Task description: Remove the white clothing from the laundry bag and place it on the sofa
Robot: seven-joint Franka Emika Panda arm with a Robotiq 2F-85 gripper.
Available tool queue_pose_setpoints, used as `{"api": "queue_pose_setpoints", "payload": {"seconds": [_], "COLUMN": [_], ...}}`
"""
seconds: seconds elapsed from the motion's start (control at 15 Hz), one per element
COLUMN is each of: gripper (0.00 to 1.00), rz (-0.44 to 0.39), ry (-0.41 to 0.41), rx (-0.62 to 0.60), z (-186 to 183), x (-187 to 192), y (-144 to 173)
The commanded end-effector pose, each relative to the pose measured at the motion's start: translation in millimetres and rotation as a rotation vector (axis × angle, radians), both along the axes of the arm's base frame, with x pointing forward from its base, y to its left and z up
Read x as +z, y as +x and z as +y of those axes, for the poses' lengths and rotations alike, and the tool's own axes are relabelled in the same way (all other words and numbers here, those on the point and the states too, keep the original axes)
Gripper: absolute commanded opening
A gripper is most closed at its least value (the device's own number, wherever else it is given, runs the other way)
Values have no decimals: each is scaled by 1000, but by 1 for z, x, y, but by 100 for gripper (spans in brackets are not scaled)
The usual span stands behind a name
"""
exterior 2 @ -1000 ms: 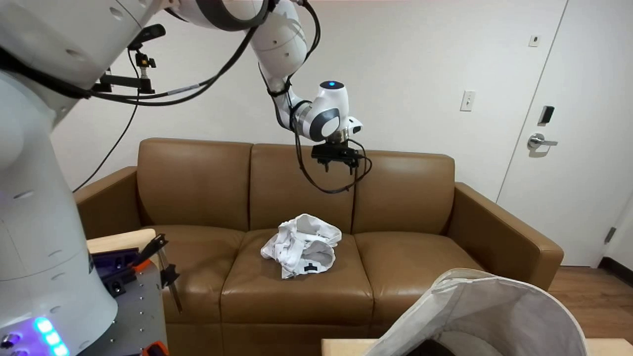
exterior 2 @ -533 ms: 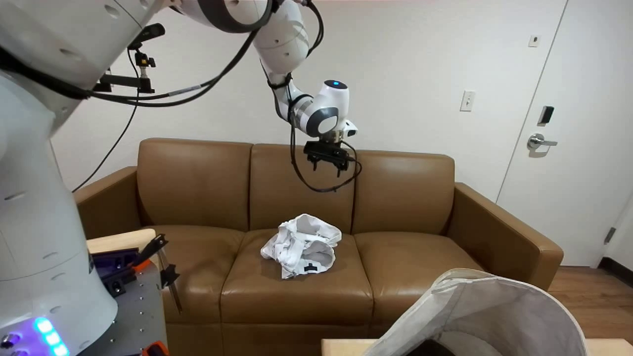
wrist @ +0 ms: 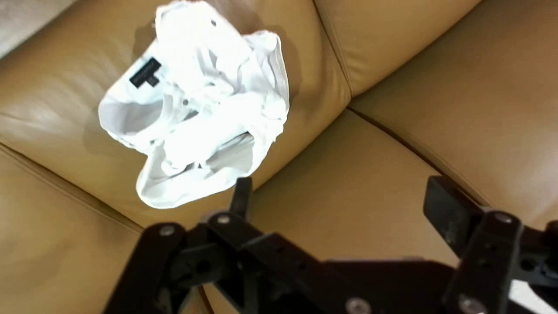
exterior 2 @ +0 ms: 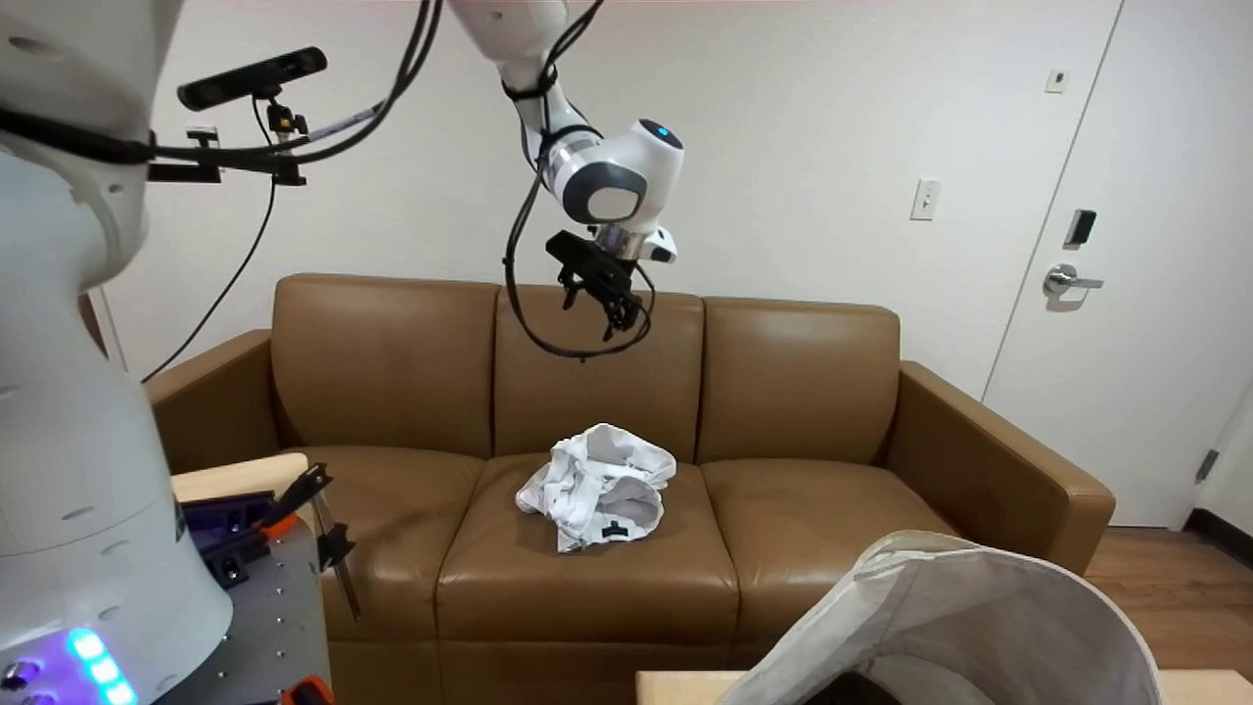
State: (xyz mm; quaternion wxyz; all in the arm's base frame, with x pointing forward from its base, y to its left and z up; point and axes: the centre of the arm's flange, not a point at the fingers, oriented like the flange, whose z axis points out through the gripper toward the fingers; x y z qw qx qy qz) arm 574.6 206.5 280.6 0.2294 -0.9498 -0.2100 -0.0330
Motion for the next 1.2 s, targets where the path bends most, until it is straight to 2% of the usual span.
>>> {"api": "queue_pose_setpoints", "payload": {"seconds": [0.0, 0.27, 0.6, 0.8, 0.87, 1.13], "gripper": [100, 100, 100, 100, 100, 100], "rz": [61, 48, 125, 191, 161, 168], "ry": [-59, -205, -419, -418, -400, -392], "rx": [-156, -326, -420, -317, -370, -367], "z": [-32, -65, -101, -120, -115, -117], "x": [49, 89, 131, 134, 134, 134], "y": [-70, -111, -124, -124, -128, -128]}}
